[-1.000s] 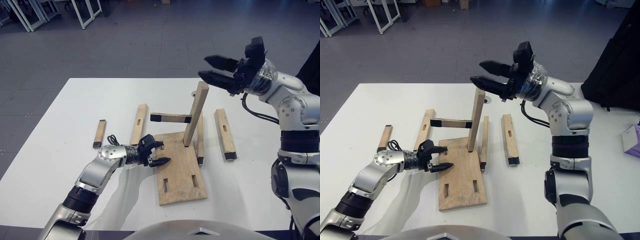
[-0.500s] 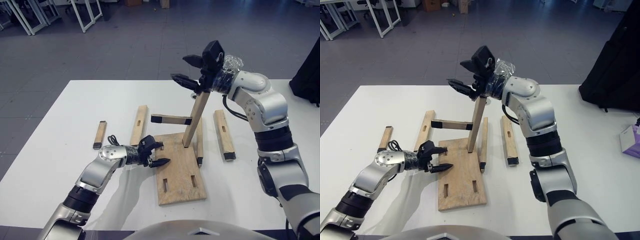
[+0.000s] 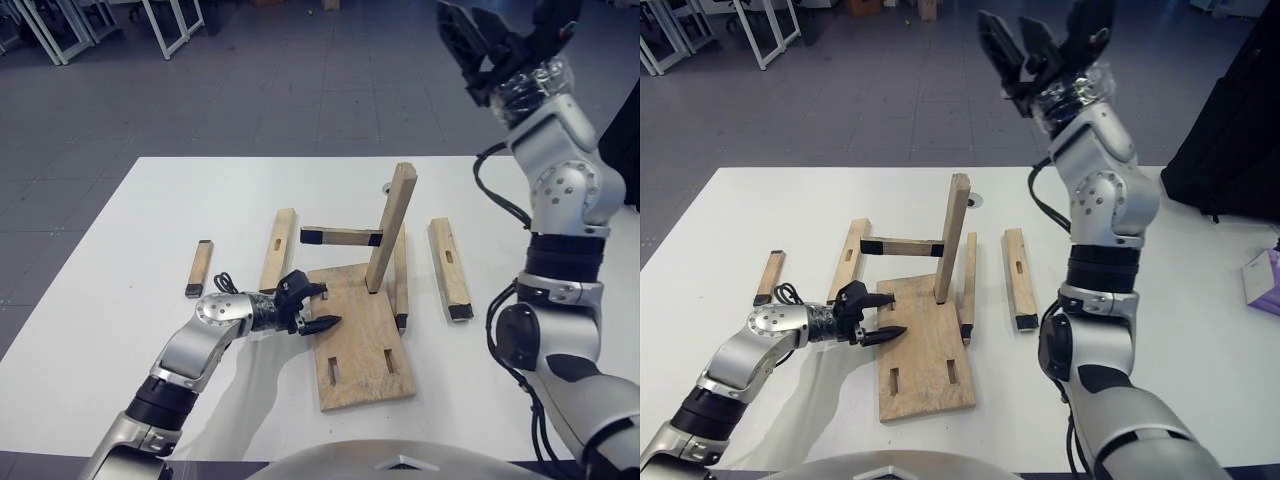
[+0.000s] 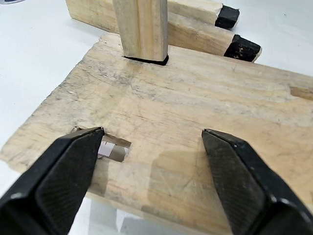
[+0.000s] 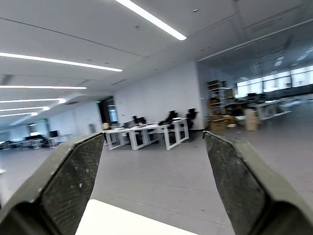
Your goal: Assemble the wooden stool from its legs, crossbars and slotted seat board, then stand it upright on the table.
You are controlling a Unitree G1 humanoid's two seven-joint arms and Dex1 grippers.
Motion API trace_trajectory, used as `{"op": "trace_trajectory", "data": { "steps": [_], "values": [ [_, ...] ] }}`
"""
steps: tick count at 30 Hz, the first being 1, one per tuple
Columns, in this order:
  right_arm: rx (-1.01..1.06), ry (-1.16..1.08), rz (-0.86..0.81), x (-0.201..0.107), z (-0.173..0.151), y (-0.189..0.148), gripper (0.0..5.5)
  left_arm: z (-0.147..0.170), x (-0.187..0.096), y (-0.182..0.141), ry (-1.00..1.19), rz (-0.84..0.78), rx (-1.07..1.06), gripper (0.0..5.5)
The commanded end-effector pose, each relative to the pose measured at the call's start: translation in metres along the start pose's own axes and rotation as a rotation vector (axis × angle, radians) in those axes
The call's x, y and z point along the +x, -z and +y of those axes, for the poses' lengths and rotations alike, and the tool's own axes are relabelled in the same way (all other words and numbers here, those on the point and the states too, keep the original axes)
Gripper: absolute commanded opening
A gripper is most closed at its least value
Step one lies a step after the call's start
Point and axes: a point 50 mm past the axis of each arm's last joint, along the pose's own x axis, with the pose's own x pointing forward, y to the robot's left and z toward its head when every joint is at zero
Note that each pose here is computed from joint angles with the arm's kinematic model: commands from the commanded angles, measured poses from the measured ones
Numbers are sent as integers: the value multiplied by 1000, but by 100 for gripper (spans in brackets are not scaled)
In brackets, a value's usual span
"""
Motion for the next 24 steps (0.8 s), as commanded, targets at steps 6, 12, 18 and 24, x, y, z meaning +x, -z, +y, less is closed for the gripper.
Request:
{"op": "trace_trajectory", "data": {
  "steps": [6,12,18,24],
  "values": [
    [-139,294,522,-114,-1,112,370,-10,-18,-12,-153,-123,-56,372],
    [-251,120,745,-135,36,144,370,-15,-19,-14,-185,-130,-70,372],
    [-355,44,858,-137,40,162,370,-15,-13,-10,-172,-102,-57,372],
    [-428,92,921,-148,21,163,370,-18,-12,-6,-178,-92,-56,372]
  ]
}}
